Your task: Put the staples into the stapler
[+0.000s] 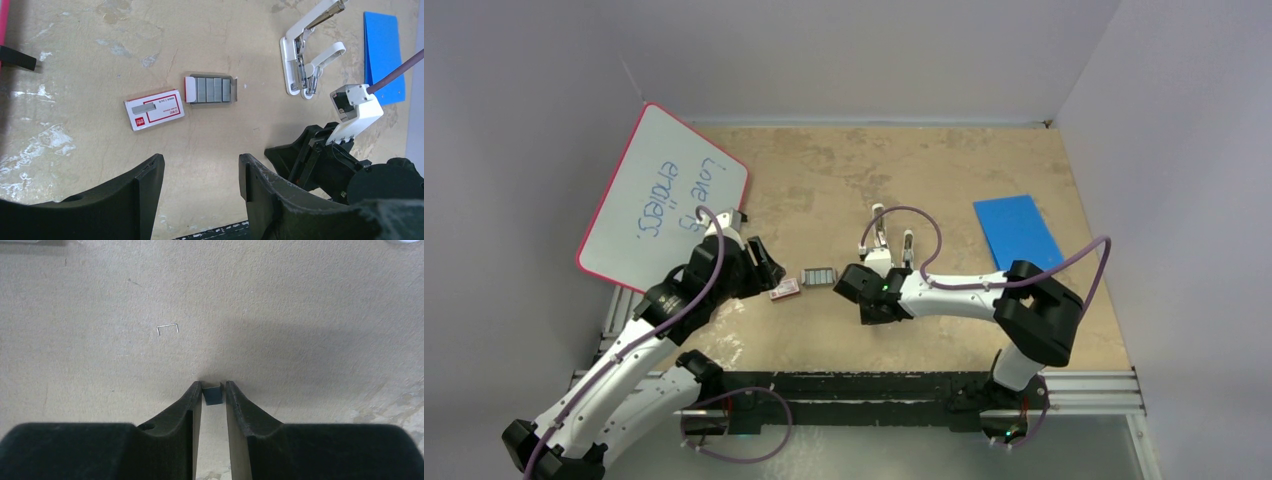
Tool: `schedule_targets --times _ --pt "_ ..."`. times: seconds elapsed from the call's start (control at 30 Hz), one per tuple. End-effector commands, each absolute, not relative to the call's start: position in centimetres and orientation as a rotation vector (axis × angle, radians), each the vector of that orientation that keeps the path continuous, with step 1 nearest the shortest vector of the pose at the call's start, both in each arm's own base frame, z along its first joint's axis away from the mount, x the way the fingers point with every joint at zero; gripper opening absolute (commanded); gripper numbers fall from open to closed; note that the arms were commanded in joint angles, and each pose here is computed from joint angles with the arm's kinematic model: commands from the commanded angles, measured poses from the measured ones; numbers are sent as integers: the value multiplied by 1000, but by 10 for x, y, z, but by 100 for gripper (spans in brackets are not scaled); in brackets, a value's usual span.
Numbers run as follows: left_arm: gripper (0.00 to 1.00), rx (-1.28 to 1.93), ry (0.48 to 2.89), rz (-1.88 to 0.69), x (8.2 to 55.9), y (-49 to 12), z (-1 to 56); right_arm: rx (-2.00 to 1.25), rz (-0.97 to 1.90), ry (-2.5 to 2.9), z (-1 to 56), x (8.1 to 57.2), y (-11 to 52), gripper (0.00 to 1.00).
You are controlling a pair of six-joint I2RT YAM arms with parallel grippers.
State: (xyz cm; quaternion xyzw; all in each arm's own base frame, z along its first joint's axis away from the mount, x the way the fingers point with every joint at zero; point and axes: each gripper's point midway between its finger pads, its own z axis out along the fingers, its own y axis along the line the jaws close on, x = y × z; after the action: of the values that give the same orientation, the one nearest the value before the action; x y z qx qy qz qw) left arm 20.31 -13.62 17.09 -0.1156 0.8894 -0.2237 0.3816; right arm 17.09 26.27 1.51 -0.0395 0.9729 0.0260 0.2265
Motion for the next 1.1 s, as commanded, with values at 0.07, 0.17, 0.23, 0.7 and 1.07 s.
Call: schedule_targets --times 0.07,0.17,0.23,0.7,1.07 --pt "56 -282 2232 -591 208 -138 180 -171 45 2678 15 169 257 25" --pt "56 -282 2232 -591 208 -138 180 -179 36 2669 14 172 259 26" --pt "56 -283 2232 -591 208 -138 180 -185 36 2666 13 174 261 26" --pt "56 -284 2235 -590 208 -138 180 -190 62 2647 14 177 266 29" --pt "56 -283 2236 -589 207 -138 179 -167 57 2651 14 176 262 21"
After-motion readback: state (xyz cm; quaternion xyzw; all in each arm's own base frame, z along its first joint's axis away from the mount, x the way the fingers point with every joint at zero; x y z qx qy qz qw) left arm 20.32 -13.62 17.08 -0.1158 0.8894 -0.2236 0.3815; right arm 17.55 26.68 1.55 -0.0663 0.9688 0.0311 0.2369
